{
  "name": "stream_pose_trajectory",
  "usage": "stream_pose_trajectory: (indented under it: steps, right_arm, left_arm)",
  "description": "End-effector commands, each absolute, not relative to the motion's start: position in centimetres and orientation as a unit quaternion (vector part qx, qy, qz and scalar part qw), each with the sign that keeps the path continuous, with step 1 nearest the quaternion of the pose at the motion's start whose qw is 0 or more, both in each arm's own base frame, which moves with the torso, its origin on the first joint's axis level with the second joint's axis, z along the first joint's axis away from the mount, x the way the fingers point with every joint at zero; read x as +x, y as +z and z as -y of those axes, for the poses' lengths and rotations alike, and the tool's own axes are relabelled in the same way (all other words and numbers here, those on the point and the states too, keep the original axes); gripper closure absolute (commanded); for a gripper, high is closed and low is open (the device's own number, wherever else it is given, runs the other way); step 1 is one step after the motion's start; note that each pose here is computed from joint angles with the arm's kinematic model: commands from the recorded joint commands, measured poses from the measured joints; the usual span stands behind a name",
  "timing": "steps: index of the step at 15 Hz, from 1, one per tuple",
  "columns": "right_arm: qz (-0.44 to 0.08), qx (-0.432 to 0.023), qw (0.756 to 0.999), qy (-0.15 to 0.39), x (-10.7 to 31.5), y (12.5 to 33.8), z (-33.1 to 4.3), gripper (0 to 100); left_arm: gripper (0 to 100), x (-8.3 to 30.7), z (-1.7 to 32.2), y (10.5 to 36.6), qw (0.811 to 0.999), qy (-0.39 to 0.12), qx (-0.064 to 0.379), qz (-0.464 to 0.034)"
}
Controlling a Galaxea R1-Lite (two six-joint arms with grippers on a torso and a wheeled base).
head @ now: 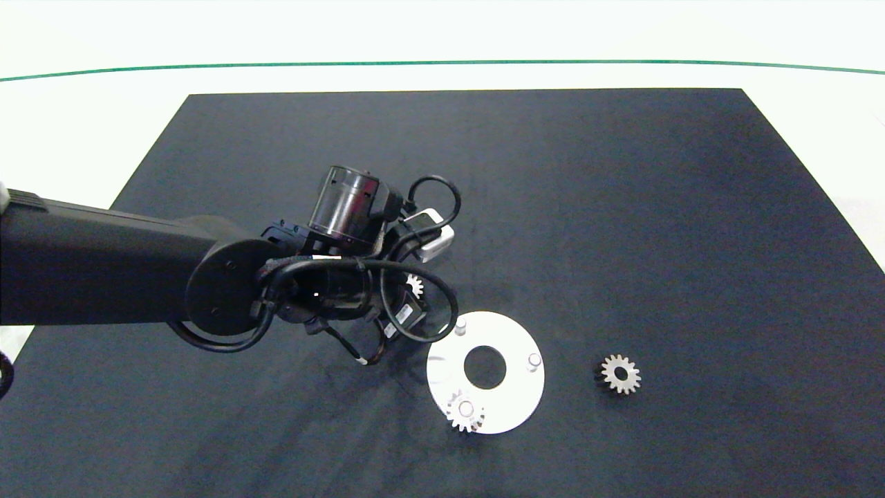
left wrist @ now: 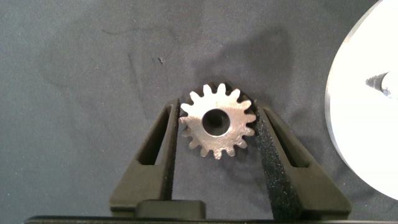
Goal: Install three planetary gears onto the carrier pins
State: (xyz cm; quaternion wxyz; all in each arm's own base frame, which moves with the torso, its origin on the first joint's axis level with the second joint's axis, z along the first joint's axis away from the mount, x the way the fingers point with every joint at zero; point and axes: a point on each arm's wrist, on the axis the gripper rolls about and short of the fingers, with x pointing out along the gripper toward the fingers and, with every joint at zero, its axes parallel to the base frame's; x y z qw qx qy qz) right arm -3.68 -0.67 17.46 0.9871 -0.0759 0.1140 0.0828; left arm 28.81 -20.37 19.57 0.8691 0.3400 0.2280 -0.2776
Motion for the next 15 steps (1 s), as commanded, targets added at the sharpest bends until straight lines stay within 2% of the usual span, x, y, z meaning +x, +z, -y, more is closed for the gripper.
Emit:
stream_pose_trajectory:
  steps: [1, 10, 15]
  right_arm:
    - [-0.115, -0.074, 0.987, 0.083, -3.7, 17.4, 0.7, 0]
    - [-0.115, -0.073, 0.987, 0.083, -3.7, 17.4, 0.7, 0]
    - [-0.112, -0.072, 0.988, 0.083, -3.8, 17.4, 0.7, 0]
  left_arm:
    - [64, 28.8, 20.4, 19.5, 0.868, -0.277, 0.342, -0.230]
    - [82, 28.8, 20.3, 19.7, 0.869, -0.277, 0.342, -0.227]
    - [91, 27.6, 19.4, 22.1, 0.880, -0.273, 0.335, -0.197]
